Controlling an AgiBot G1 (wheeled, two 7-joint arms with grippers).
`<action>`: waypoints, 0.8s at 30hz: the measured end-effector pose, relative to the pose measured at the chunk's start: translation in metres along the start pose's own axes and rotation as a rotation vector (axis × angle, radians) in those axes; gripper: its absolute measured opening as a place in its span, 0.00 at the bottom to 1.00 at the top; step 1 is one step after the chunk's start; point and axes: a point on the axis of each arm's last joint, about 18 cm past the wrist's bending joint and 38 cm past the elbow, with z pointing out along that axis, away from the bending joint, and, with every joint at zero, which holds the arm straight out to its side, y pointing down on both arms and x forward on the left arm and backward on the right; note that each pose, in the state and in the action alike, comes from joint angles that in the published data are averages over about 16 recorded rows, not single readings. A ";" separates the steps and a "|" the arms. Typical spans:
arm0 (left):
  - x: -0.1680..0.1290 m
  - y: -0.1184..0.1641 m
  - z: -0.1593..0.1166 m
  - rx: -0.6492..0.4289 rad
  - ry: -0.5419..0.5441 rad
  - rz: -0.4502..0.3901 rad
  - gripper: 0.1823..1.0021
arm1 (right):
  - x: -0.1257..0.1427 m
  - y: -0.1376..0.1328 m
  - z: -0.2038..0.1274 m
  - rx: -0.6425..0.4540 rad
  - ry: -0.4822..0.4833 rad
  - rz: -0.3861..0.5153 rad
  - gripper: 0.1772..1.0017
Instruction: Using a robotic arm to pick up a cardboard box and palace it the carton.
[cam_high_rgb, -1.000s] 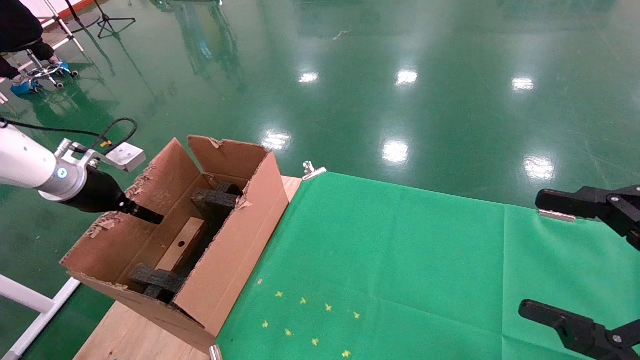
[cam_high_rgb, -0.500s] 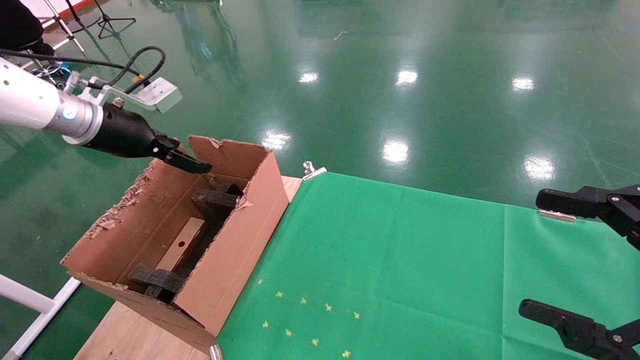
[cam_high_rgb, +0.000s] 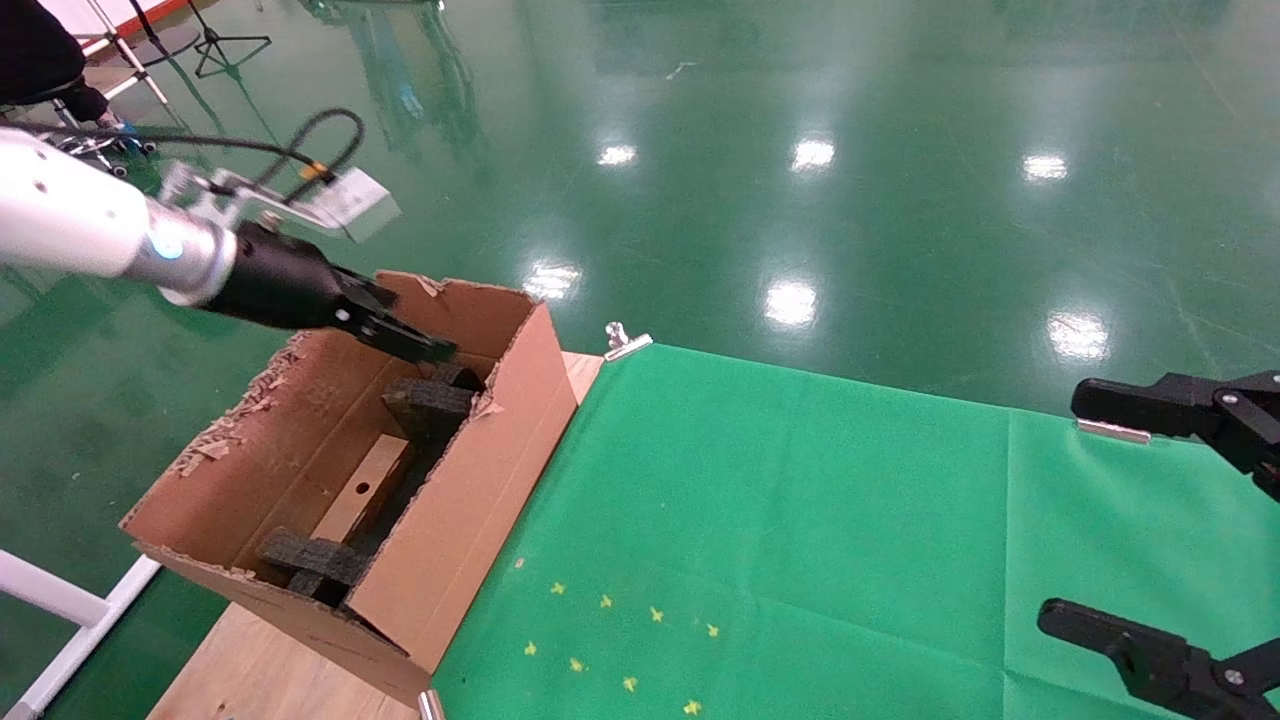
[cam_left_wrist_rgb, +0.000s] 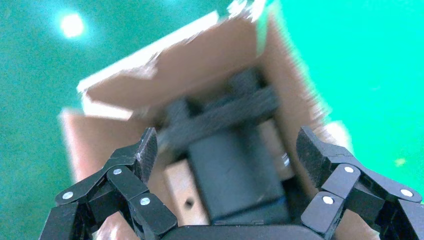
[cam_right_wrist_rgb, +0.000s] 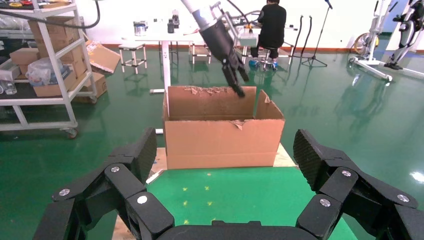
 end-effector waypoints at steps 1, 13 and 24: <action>0.004 -0.001 0.002 0.012 0.018 0.008 1.00 | 0.000 0.000 0.000 0.000 0.000 0.000 1.00; 0.067 -0.007 0.020 0.192 0.260 0.115 1.00 | 0.000 0.000 0.000 0.000 0.000 0.000 1.00; 0.120 -0.008 0.014 0.377 0.455 0.207 1.00 | 0.000 0.000 0.000 0.000 0.000 0.000 1.00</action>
